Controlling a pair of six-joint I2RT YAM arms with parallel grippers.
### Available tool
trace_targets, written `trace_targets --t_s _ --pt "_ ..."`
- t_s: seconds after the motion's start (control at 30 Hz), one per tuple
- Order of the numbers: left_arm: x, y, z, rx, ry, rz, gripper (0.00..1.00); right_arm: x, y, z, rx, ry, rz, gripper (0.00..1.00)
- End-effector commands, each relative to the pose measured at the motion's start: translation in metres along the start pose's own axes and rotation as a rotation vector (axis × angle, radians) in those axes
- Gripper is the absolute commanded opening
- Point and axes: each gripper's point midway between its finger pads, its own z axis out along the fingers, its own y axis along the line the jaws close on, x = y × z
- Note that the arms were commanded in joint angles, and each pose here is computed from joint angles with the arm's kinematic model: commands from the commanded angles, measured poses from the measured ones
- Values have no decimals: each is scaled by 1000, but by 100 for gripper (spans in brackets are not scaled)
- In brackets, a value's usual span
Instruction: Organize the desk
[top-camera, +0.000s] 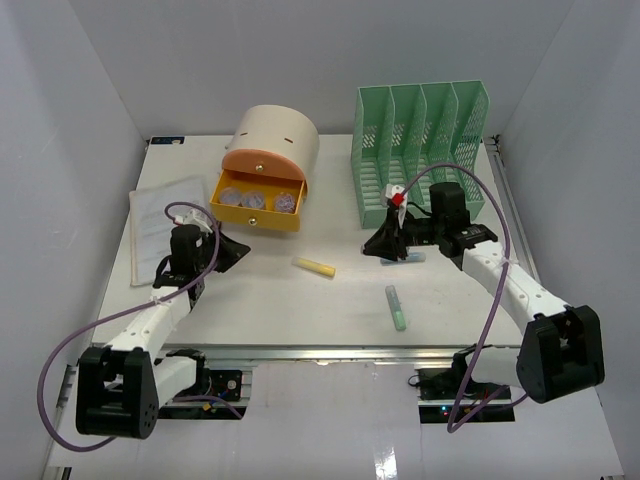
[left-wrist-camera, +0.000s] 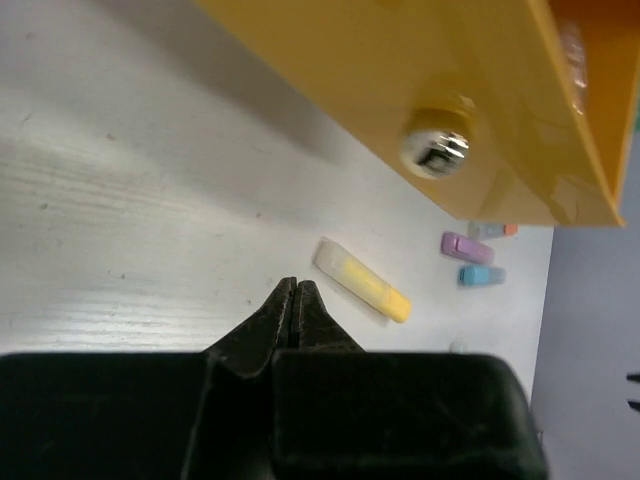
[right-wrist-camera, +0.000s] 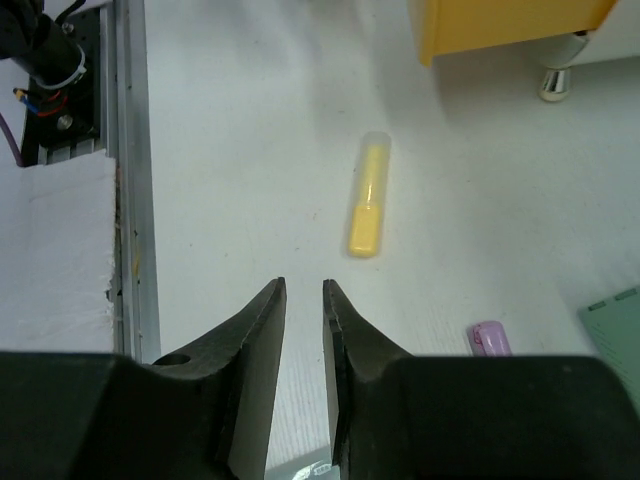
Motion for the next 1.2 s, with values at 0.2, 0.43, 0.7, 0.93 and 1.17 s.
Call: trace_targets --t_s 0.2,0.43,0.7,0.93,1.17 --pt "-41 -17 42 -103 -92 -288 12 -37 1 -13 24 -138 -125 32" --pt "-62 -31 71 -109 -120 -319 22 -39 0 -17 38 -143 -145 32" --pt "-87 -45 91 -99 -159 -333 40 -38 -3 -20 52 -142 -148 32" --pt "-98 -65 90 -32 -185 -292 38 -38 -5 -22 64 -143 -155 32" --pt "-108 -86 85 73 -215 -191 41 -37 -5 -22 63 -141 -156 32"
